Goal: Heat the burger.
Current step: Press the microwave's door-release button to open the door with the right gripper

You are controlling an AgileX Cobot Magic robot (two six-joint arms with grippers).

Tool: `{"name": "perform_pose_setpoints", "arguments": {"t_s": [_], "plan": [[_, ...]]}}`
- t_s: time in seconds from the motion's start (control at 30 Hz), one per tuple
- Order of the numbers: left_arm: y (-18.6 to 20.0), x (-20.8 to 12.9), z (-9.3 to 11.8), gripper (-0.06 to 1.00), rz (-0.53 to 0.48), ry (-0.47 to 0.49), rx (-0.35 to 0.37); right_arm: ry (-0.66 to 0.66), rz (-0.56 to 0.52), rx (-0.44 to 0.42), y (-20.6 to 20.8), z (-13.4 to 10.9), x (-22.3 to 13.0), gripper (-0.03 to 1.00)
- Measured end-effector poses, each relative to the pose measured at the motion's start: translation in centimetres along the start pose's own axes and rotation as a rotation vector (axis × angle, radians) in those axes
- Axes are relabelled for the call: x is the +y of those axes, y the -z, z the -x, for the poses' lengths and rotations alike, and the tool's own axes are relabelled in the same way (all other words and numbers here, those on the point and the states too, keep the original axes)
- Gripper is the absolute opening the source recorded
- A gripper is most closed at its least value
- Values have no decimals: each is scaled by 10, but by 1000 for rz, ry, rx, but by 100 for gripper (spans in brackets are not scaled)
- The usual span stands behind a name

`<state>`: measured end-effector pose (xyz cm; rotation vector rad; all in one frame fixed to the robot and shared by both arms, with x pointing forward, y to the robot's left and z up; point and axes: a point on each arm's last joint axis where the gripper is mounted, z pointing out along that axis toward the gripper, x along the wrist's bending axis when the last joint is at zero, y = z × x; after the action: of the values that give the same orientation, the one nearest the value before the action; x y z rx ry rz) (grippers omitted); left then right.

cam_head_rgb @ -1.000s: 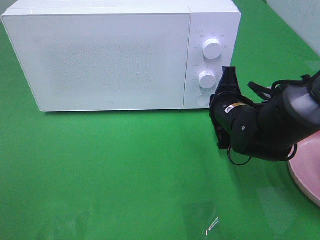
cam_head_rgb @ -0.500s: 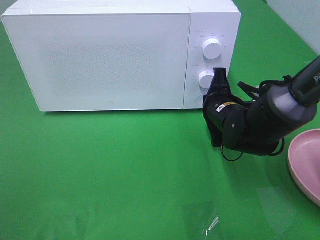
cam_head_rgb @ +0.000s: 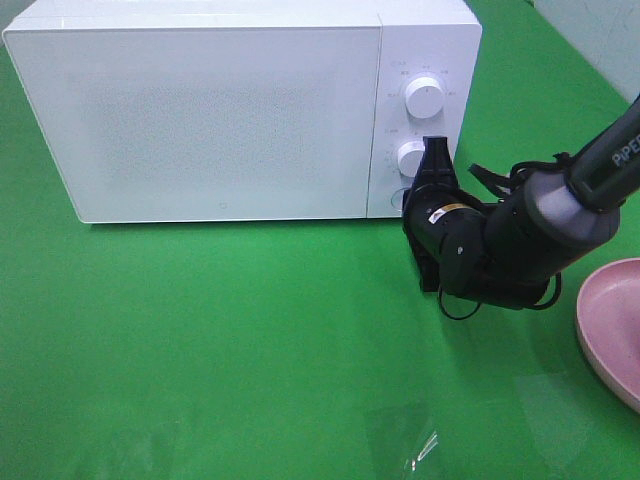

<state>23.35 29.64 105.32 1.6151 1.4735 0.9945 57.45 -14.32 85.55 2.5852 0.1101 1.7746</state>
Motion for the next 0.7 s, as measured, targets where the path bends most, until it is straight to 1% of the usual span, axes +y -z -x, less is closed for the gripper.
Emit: {"name": "perform_pose_setpoints", "arguments": {"t_s": [0.3, 0.47, 0.7], "plan": [[0, 0, 0, 99, 0, 0, 0, -18, -6, 43, 0, 0, -1, 2], [0, 0, 0, 99, 0, 0, 0, -32, 0, 44, 0, -1, 0, 2], [0, 0, 0, 99, 0, 0, 0, -20, 3, 57, -3, -1, -2, 2]]}}
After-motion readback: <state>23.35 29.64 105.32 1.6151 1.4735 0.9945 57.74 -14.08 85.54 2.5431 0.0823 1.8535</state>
